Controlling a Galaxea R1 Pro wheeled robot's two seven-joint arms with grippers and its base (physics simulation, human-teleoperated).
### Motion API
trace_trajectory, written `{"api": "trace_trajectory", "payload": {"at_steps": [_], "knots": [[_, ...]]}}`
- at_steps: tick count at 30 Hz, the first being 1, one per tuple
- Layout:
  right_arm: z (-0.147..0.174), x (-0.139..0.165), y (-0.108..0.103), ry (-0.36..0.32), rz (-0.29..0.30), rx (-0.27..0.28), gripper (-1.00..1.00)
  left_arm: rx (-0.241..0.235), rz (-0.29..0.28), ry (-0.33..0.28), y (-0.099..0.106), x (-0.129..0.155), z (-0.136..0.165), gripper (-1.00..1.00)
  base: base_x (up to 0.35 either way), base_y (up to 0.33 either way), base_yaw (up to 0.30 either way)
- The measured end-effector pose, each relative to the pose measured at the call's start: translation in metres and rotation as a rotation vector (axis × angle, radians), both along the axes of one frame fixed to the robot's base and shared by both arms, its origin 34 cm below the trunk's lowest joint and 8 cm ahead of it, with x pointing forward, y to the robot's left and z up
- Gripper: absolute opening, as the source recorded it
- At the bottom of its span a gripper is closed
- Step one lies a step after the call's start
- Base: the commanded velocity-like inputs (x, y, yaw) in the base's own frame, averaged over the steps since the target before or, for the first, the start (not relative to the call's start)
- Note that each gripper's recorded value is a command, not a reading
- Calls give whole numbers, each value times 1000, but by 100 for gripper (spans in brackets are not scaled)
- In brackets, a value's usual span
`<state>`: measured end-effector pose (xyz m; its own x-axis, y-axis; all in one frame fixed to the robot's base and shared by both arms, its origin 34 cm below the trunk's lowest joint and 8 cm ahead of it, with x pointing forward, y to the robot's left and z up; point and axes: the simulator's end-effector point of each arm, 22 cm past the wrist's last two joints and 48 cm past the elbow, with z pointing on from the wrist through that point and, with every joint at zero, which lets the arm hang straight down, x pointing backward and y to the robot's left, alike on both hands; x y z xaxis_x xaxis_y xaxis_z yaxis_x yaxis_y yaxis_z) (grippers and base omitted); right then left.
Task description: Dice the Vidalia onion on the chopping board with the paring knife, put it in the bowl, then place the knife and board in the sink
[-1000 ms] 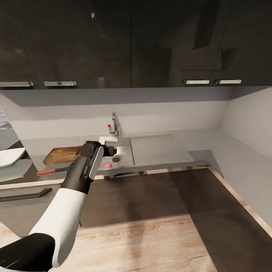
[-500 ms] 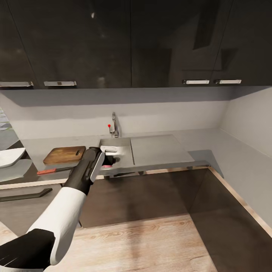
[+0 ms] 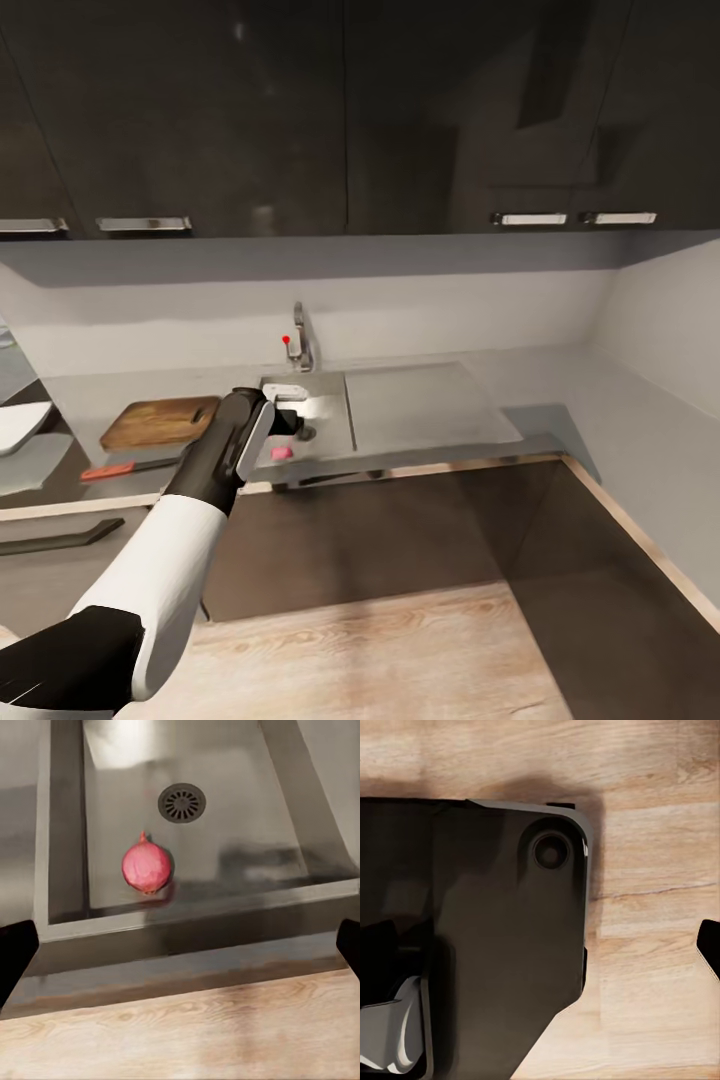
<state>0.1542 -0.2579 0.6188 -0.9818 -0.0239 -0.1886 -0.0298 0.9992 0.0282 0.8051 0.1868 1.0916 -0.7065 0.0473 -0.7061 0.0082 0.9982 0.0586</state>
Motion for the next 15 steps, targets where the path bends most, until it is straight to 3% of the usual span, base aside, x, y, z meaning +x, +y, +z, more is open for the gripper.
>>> {"api": "trace_trajectory", "payload": {"at_steps": [15], "knots": [[0,-2,2,5,1,3,100,-11,15,1,5,1,0,100,323,12,0]]}}
